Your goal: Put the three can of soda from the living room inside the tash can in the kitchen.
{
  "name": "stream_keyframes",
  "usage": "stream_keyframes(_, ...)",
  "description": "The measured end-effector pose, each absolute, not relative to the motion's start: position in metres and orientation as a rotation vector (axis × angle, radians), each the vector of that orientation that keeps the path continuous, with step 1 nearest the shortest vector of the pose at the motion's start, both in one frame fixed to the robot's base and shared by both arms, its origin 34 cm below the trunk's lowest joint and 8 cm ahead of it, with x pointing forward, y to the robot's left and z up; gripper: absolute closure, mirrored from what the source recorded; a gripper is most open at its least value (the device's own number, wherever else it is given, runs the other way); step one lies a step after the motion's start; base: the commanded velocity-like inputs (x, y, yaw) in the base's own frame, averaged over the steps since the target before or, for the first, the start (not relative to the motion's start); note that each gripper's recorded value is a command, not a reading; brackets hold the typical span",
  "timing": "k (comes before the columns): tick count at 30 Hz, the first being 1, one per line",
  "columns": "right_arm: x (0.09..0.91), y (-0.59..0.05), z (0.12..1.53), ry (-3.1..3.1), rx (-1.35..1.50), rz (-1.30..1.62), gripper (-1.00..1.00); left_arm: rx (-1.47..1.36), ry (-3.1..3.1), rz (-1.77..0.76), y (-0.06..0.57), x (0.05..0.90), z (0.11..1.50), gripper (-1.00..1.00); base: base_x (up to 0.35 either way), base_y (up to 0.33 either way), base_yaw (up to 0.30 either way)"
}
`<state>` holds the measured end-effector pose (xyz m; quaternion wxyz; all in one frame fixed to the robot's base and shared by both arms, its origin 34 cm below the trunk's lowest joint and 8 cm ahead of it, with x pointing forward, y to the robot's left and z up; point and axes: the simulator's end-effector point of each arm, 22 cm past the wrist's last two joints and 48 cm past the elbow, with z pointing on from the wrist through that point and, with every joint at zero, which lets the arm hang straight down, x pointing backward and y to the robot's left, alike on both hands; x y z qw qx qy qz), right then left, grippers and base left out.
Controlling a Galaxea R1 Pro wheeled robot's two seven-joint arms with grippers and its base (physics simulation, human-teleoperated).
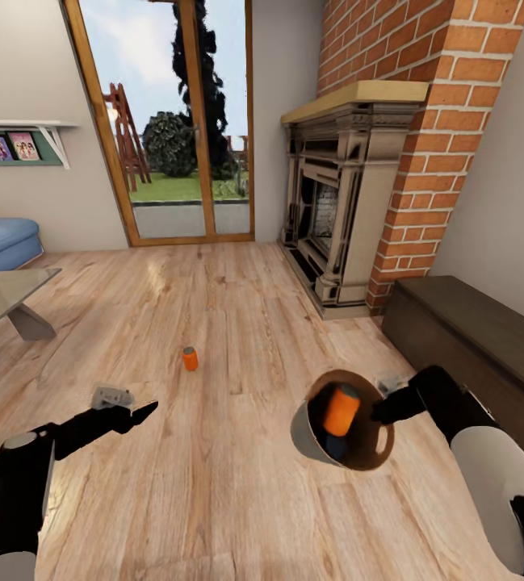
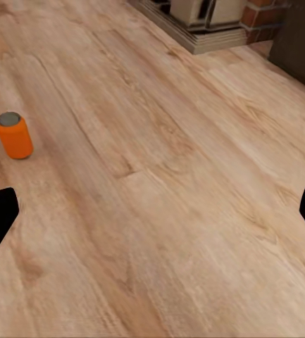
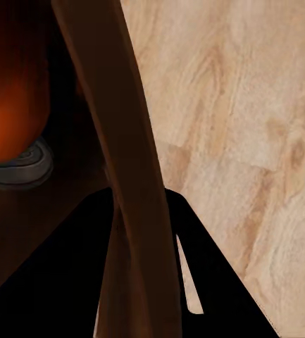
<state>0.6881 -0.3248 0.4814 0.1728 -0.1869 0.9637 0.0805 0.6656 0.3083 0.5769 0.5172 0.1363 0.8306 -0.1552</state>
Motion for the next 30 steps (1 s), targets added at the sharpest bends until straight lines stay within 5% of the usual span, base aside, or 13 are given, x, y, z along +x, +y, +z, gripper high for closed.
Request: stream_keyframes(30,0.688,-0.356,0.448,2.611,-0.413,0.081,1.0,0.189,2.035,-0.257,0.31,0.636,0.468,-1.0,0.013,0.0,0.0)
